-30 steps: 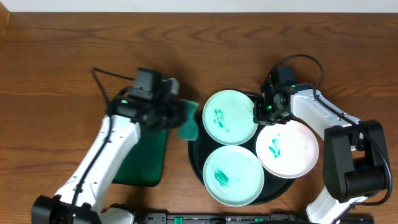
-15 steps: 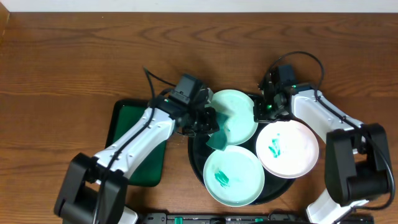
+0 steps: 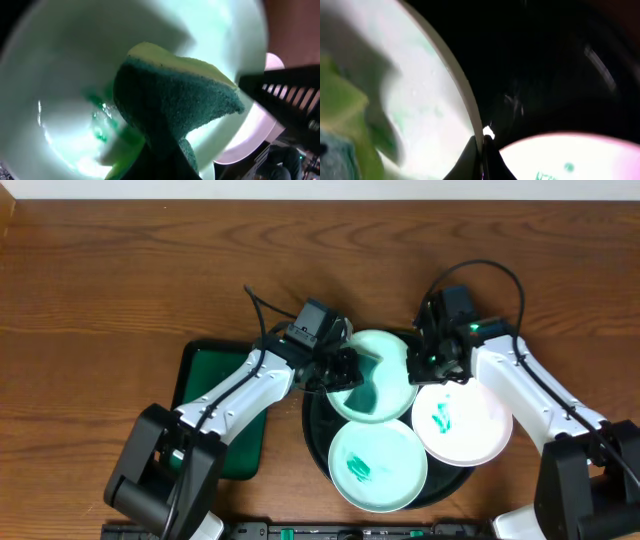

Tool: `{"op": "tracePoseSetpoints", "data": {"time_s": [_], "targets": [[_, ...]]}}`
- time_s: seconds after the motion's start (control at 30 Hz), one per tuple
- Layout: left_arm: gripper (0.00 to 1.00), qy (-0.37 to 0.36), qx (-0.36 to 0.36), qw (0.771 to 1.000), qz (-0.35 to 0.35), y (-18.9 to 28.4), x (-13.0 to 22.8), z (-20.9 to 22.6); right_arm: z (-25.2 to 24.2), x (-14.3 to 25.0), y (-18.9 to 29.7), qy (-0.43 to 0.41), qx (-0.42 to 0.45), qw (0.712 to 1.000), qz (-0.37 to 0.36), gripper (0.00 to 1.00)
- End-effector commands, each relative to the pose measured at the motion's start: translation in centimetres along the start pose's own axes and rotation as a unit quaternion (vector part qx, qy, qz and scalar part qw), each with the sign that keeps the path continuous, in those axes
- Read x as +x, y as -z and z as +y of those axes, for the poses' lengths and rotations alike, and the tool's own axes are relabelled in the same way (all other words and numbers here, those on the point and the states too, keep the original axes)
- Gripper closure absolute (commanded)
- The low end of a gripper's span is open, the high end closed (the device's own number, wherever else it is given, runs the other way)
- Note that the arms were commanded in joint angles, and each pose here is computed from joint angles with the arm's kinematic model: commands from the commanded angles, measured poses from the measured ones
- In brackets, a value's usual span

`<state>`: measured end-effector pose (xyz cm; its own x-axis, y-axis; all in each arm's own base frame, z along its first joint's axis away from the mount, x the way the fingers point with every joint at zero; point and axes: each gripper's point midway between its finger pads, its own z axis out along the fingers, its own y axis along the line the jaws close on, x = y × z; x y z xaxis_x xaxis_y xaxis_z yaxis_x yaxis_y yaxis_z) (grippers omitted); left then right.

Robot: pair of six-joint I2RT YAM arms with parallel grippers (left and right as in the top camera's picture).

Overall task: Clean dirty plates on tray and stack at the side
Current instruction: 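Carry the sponge with the left gripper to the upper pale green plate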

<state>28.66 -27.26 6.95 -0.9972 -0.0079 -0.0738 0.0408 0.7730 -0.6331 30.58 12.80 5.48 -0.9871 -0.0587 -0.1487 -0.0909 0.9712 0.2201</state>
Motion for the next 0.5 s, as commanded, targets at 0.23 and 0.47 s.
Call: {"op": "tracePoseSetpoints", "data": {"time_s": [0.23,0.47], "targets": [[0.93,-0.002,-0.02,0.999,-0.043,0.7,-2.2,-0.3,0.0,1.8,0.0,-0.082,0.026,0.996,0.028,0.99],[0.93,-0.002,-0.02,0.999,-0.043,0.7,-2.2,-0.3,-0.4,-0.6,0.1,-0.132,0.02,0.991,-0.021,0.99]]}}
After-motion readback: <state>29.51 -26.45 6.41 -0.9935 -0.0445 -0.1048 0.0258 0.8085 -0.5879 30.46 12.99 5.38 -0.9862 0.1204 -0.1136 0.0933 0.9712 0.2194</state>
